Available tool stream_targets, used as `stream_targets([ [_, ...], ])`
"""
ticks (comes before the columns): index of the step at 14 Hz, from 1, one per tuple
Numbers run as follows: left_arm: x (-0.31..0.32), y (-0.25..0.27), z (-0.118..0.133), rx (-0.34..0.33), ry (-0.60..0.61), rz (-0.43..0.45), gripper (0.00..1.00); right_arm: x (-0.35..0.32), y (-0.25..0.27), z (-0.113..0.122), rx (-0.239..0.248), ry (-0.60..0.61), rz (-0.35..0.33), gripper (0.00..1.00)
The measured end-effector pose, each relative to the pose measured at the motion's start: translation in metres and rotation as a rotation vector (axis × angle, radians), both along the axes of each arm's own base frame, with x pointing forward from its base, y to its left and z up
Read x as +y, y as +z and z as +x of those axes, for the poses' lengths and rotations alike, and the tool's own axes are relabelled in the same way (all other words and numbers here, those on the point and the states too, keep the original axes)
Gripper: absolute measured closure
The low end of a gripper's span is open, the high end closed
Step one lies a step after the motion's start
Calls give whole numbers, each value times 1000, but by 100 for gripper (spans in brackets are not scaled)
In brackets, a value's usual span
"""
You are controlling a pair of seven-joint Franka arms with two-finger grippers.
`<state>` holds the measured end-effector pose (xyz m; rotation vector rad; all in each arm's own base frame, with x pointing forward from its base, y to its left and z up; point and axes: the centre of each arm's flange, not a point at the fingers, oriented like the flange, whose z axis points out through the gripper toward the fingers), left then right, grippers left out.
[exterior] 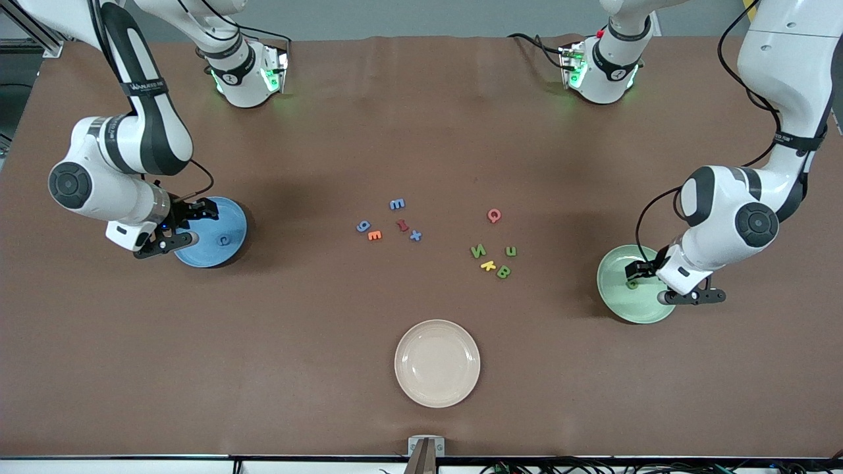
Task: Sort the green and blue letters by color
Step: 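Drop the green d on the green plate with the left gripper, then grasp the green n with the left gripper while the right reaches letters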
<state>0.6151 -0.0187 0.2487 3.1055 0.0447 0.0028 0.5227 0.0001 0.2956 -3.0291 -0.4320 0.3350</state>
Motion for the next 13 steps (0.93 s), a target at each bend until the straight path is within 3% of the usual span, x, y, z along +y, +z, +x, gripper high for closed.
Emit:
stream_targets([
  [1, -14, 9, 0, 7, 9, 0, 1, 6, 0, 0, -1, -14, -5, 24],
  [3, -64, 24, -6, 13, 37, -2, 0, 34, 1, 0, -9, -57, -25, 24],
  [8, -217, 17, -48, 38, 93, 10, 6, 160, -1, -12, -90, -161, -45, 24],
  [13, -267, -29, -74, 79, 149, -3, 11, 257, -46, -39, -156, -271, -34, 24],
])
